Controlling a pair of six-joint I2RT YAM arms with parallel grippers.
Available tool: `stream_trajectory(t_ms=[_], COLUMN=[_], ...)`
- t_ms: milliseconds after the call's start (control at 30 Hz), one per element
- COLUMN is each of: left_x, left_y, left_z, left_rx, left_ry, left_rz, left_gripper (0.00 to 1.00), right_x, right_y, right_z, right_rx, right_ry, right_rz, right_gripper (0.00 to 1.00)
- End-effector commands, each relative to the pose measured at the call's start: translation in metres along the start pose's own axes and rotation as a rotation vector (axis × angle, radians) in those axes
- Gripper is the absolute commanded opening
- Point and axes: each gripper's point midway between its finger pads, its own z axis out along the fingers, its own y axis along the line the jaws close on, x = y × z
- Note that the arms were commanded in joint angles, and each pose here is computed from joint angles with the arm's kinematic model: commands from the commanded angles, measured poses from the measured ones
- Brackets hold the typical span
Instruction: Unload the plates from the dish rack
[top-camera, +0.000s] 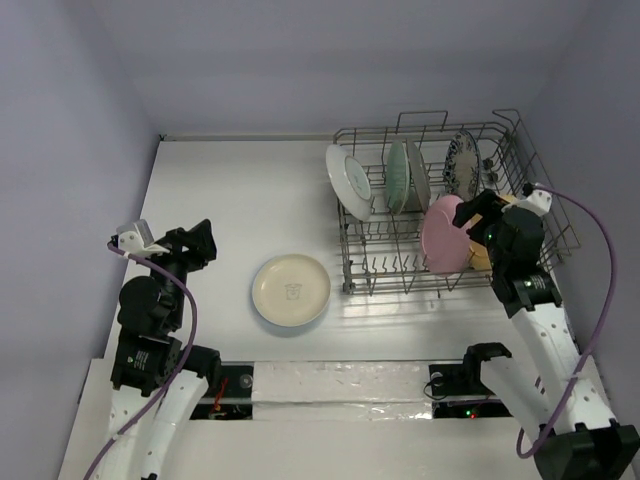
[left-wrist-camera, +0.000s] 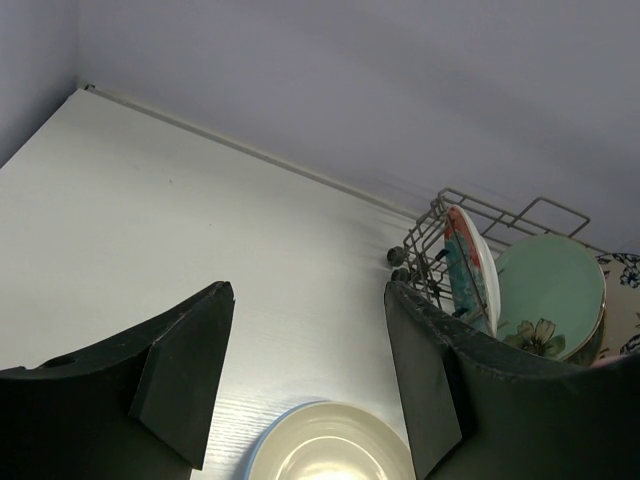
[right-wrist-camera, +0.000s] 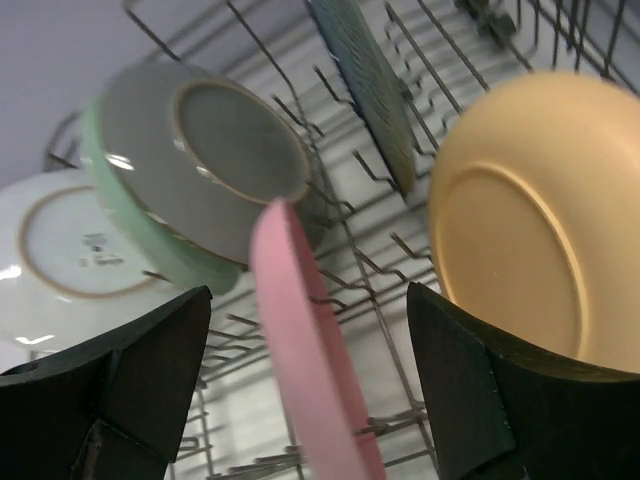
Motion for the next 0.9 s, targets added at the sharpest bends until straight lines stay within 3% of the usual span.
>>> stream_trajectory(t_ms=[0,33,133,367,467,667,867], left_x=[-0.019,-0.019,-0.018,-0.016,-0.015,-0.014,-0.014], left_y=[-0.011,-0.011,-0.013,-0.014,-0.015,-0.015,-0.015], left_z=[-0.003,-0.003,-0.003,-0.002,-0.001,0.001,0.001], left_rx=[0.040,0.040,0.046,0.050,0.055,0.055,0.057], left_ry=[-0.054,-0.054,-0.048,-0.041,-0.037,-0.032,-0.032], left_rz=[-0.020,-0.020,-0.020,-0.020,-0.021,-0.018,-0.018], left_gripper=[0.59,0.59,0.59,0.59,0.59,0.59,0.59], right_x=[0.015,0.019,0.027,0.025,0.015,-0.007,-0.063], right_y=[0.013,0.014,0.025,0.038,0.045,0.063,0.084], right_z=[0.009,0.009,0.007,-0.001,-0.008,-0.016,-0.047], right_rx=[-0.114,-0.136,-0.214,-0.289,-0.326,-0.388,-0.454], right_ry=[0.042,0.057,0.085,0.088,0.057,0.036,-0.089], right_rz=[0.075,0.080,0.100,0.112,0.106,0.066,0.001], right_gripper=[0.83,0.82,0.64,0.15,0.02,0.00,0.00])
